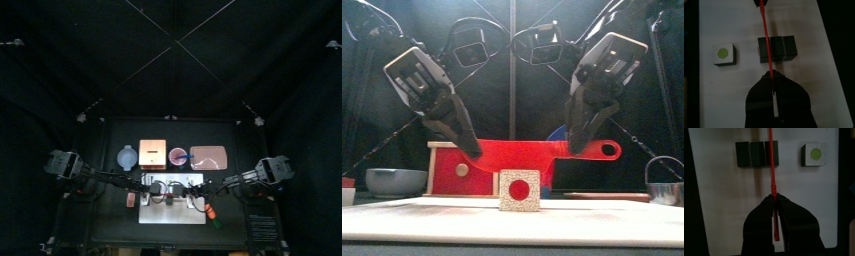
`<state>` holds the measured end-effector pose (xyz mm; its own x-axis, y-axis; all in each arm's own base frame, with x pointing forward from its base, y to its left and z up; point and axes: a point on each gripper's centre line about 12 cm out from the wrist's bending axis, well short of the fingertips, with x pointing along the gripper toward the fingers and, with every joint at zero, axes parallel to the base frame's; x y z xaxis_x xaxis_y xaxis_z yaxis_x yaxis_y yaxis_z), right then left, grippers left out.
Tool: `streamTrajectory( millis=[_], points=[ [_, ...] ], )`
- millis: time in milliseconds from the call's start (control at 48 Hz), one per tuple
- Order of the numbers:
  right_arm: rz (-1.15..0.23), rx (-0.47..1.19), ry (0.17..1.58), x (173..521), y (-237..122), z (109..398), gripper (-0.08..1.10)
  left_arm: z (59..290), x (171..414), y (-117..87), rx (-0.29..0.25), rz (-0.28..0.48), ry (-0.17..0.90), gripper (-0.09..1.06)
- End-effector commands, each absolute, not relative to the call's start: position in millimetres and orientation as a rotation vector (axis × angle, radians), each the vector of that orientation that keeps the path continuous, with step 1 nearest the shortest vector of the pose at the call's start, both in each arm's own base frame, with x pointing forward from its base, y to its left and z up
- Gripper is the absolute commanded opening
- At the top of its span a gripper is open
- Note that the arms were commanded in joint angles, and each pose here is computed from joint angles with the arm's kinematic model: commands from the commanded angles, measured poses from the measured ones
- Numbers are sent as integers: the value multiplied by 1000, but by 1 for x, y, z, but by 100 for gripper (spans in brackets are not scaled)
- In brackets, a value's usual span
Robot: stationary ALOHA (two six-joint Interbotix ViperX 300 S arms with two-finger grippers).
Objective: Cut the sushi into 4 pieces with the knife
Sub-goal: Cut the sushi into 4 pieces
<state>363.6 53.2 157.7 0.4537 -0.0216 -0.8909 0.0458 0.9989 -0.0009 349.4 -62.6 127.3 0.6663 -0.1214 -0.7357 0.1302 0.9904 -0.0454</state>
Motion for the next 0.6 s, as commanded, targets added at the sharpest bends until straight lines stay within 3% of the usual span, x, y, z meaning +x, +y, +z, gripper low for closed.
streamTrajectory(
  millis=[21, 604],
  points=[
    [-49, 27, 1115, 362, 52, 156, 17, 121, 343, -71, 23, -166, 859, 19],
    [-42, 27, 1115, 366, 57, 156, 17, 116, 341, -77, 13, -173, 874, 19]
  ],
)
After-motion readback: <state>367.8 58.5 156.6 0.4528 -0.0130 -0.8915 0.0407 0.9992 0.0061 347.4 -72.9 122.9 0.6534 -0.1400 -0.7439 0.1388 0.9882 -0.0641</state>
